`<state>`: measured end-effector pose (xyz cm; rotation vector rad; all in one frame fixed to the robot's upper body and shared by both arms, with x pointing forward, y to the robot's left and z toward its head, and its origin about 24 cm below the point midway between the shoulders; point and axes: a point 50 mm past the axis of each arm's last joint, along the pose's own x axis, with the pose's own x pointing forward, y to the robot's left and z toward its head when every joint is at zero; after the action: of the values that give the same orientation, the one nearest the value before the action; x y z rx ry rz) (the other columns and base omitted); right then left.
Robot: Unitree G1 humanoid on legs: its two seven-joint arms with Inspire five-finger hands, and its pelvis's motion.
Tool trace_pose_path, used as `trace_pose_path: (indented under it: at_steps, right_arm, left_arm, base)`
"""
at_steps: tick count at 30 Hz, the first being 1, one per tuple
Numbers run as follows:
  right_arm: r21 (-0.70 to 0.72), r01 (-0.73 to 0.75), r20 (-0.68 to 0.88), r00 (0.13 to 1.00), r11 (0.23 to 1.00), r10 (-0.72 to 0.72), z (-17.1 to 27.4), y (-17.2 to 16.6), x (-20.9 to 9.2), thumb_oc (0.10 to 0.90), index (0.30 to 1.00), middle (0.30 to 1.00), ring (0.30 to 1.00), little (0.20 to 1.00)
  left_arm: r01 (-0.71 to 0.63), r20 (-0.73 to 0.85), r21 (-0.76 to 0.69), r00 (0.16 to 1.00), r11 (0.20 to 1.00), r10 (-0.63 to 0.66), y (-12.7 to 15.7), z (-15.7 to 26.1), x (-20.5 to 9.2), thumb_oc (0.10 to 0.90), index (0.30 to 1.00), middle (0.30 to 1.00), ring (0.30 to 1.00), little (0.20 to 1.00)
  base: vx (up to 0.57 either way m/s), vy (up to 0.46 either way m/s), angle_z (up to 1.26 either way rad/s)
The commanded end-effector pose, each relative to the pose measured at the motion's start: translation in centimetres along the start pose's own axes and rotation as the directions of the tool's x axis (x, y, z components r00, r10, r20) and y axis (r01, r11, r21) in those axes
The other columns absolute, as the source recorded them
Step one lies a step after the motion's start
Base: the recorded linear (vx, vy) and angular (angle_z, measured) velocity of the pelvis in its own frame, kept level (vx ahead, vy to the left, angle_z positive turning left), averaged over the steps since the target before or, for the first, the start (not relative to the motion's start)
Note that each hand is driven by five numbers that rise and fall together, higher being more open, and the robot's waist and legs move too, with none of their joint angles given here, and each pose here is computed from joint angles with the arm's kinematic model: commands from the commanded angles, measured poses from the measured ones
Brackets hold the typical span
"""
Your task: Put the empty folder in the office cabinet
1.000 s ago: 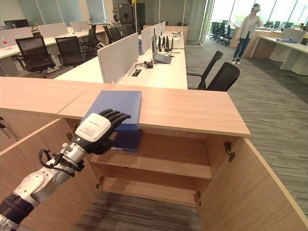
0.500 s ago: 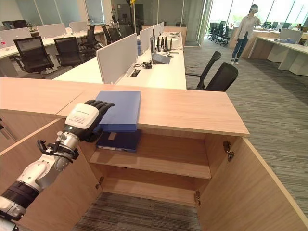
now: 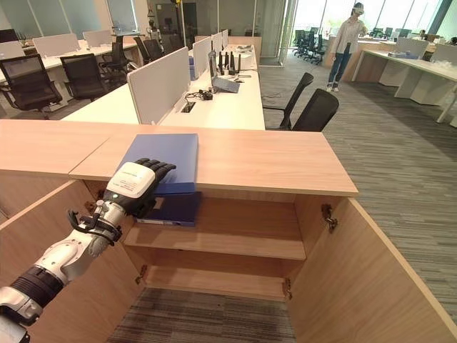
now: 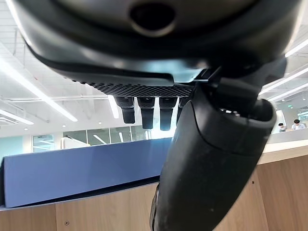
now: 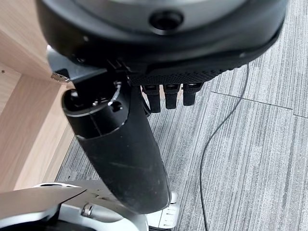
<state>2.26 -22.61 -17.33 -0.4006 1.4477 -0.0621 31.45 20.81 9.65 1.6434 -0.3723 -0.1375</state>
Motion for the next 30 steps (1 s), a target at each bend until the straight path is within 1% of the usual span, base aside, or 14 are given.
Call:
trace_pose_path:
  at_steps: [1, 8, 11, 13, 16, 17, 19, 24, 25, 28, 29, 30]
  right_arm:
    - [-0.074, 0.092, 0.055, 0.995, 0.993, -0.088, 2.1, -3.3, 0.3, 0.800, 0.900, 0.900, 0.900, 0.900]
    - [-0.079, 0.091, 0.051, 0.995, 0.993, -0.087, 2.0, -3.3, 0.3, 0.800, 0.900, 0.900, 0.900, 0.900]
    - [-0.081, 0.095, 0.056, 0.994, 0.992, -0.090, 2.2, -3.4, 0.3, 0.800, 0.900, 0.900, 0.900, 0.900]
    - [-0.081, 0.096, 0.057, 0.994, 0.992, -0.092, 2.2, -3.5, 0.3, 0.800, 0.900, 0.900, 0.900, 0.900]
    - [-0.083, 0.100, 0.062, 0.993, 0.992, -0.095, 2.4, -3.6, 0.3, 0.800, 0.900, 0.900, 0.900, 0.900]
    - [-0.087, 0.100, 0.062, 0.994, 0.991, -0.094, 2.4, -3.6, 0.3, 0.800, 0.900, 0.900, 0.900, 0.900]
    - [-0.092, 0.099, 0.060, 0.994, 0.991, -0.094, 2.3, -3.6, 0.3, 0.800, 0.900, 0.900, 0.900, 0.900]
    - [-0.087, 0.109, 0.057, 0.993, 0.990, -0.105, 2.3, -3.6, 0.3, 0.800, 0.900, 0.900, 0.900, 0.900]
    - [-0.087, 0.110, 0.056, 0.993, 0.990, -0.105, 2.3, -3.6, 0.3, 0.800, 0.900, 0.900, 0.900, 0.900]
    - [-0.081, 0.113, 0.055, 0.993, 0.990, -0.109, 2.3, -3.6, 0.3, 0.800, 0.900, 0.900, 0.900, 0.900]
    - [-0.078, 0.116, 0.054, 0.992, 0.990, -0.112, 2.2, -3.6, 0.3, 0.800, 0.900, 0.900, 0.900, 0.900]
    - [-0.078, 0.116, 0.053, 0.992, 0.990, -0.113, 2.2, -3.6, 0.3, 0.800, 0.900, 0.900, 0.900, 0.900]
  left_arm:
    - [-0.270, -0.035, 0.040, 0.962, 0.962, 0.271, 6.9, -1.3, 4.0, 0.800, 0.900, 0.900, 0.900, 0.900]
    - [-0.254, -0.049, 0.049, 0.965, 0.966, 0.256, 6.7, -1.7, 4.0, 0.800, 0.900, 0.900, 0.900, 0.900]
    - [-0.233, -0.083, 0.099, 0.967, 0.967, 0.241, 6.7, -2.7, 4.4, 0.800, 0.900, 0.900, 0.900, 0.900]
    - [-0.230, -0.089, 0.106, 0.967, 0.968, 0.239, 6.7, -2.8, 4.5, 0.800, 0.900, 0.900, 0.900, 0.900]
    - [-0.189, -0.131, 0.147, 0.969, 0.971, 0.208, 6.3, -3.8, 4.7, 0.800, 0.900, 0.900, 0.900, 0.900]
    - [-0.156, -0.153, 0.157, 0.972, 0.975, 0.180, 5.7, -4.1, 4.8, 0.591, 0.587, 0.587, 0.587, 0.587]
    - [-0.118, -0.185, 0.157, 0.972, 0.980, 0.147, 4.7, -4.4, 4.8, 0.400, 0.300, 0.300, 0.300, 0.300]
    - [-0.019, -0.209, 0.139, 0.977, 0.990, 0.048, 1.8, -3.9, 4.4, 0.400, 0.300, 0.300, 0.300, 0.300]
    - [-0.019, -0.209, 0.139, 0.977, 0.990, 0.048, 1.8, -3.9, 4.4, 0.400, 0.300, 0.300, 0.300, 0.300]
    - [0.035, -0.222, 0.124, 0.975, 0.992, -0.007, 0.1, -3.5, 4.0, 0.400, 0.300, 0.300, 0.300, 0.300]
    - [0.074, -0.236, 0.123, 0.971, 0.990, -0.043, -1.1, -3.5, 3.6, 0.400, 0.300, 0.300, 0.300, 0.300]
    - [0.074, -0.236, 0.123, 0.971, 0.990, -0.043, -1.1, -3.4, 3.6, 0.400, 0.300, 0.300, 0.300, 0.300]
  base:
    - [0.00, 0.000, 0.00]
    - [0.00, 0.000, 0.00]
    - [0.00, 0.000, 0.00]
    - [0.00, 0.000, 0.00]
    - [0.00, 0.000, 0.00]
    - [0.00, 0.000, 0.00]
    - [0.00, 0.000, 0.00]
    - [0.00, 0.000, 0.00]
    - [0.00, 0.000, 0.00]
    - [0.00, 0.000, 0.00]
    - [0.00, 0.008, -0.04]
    - [-0.01, 0.007, -0.06]
